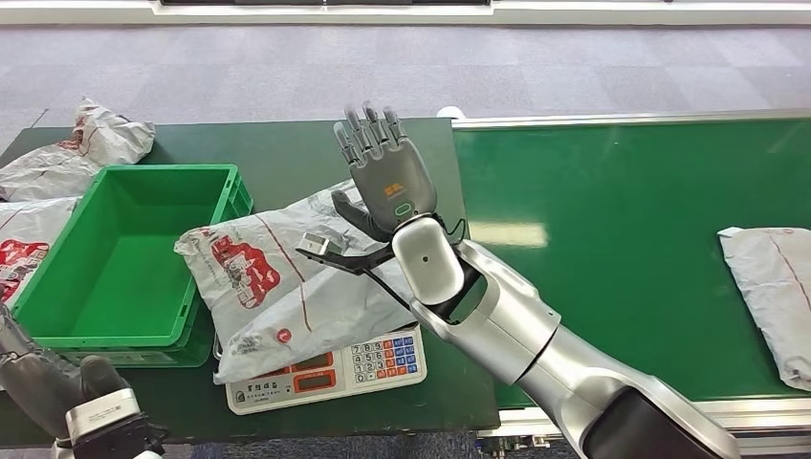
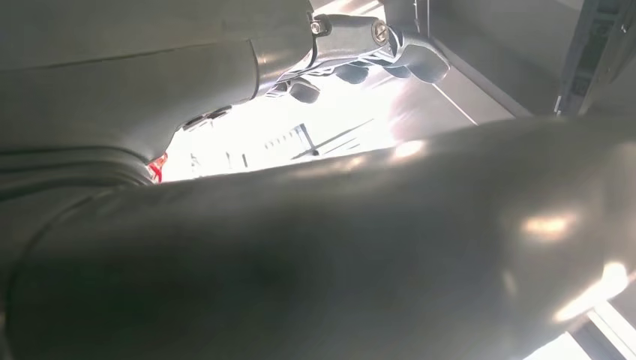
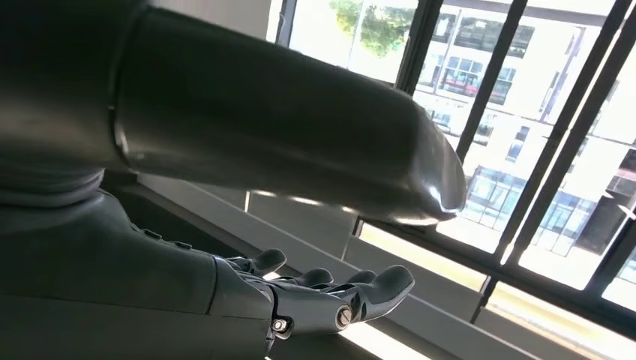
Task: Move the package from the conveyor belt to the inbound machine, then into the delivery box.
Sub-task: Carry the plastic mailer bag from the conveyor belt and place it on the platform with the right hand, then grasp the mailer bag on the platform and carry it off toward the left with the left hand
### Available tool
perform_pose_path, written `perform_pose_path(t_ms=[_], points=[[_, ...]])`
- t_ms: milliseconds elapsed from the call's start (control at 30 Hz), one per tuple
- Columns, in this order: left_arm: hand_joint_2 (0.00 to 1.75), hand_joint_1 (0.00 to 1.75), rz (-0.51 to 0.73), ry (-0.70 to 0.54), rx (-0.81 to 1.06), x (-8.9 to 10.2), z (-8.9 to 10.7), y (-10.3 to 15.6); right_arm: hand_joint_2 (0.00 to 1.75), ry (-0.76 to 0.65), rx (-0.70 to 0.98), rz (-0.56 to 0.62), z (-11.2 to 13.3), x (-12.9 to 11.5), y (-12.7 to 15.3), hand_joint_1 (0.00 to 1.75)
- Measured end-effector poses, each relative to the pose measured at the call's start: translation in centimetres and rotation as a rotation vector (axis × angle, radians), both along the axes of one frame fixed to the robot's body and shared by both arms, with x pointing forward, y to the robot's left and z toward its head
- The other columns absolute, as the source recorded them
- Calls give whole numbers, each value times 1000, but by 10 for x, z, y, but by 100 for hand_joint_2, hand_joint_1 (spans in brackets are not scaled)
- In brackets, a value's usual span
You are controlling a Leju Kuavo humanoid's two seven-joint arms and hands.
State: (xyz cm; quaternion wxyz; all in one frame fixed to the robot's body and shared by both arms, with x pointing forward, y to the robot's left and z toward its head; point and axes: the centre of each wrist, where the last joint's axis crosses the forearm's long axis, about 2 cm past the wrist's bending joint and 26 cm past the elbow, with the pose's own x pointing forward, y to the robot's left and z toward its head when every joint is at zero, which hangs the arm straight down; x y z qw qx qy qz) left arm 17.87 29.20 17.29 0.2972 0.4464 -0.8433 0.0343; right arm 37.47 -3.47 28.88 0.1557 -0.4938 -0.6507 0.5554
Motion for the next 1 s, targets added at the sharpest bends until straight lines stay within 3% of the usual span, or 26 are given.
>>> perform_pose_path(t_ms=[133, 233, 267, 333, 367, 467, 567, 633, 767, 900, 1000], points=[[0, 0, -7, 23, 34, -1, 1, 1, 0, -44, 51, 10, 2, -3, -8, 0], [131, 0, -18, 77, 105, -1, 4, 4, 0, -66, 142, 57, -4, -9, -27, 0], [131, 0, -17, 92, 130, -1, 5, 5, 0, -67, 182, 82, -9, -12, -36, 0], [44, 0, -12, 105, 167, 0, 6, 9, 0, -60, 268, 134, -22, -21, -54, 0], [44, 0, -11, 108, 178, 1, 7, 10, 0, -49, 309, 156, -29, -25, -63, 0], [175, 0, -32, 116, 178, 4, 7, 14, 0, 8, 410, 200, -45, -40, -83, 0], [175, 0, -56, 145, 203, 8, 7, 18, 0, 22, 483, 191, -56, -54, -102, 0], [175, 0, -82, 227, 275, 13, 8, 19, 0, 1, 523, 167, -59, -64, -118, 0], [175, 0, -273, 536, 462, 46, 6, 19, 175, -24, 543, 103, -65, -82, -152, 0], [175, 0, -470, 674, 570, 95, 13, 37, 175, -13, 556, 62, -78, -98, -183, 0], [175, 0, -640, 793, 632, 131, 31, 62, 175, 23, 575, 53, -90, -108, -208, 0]])
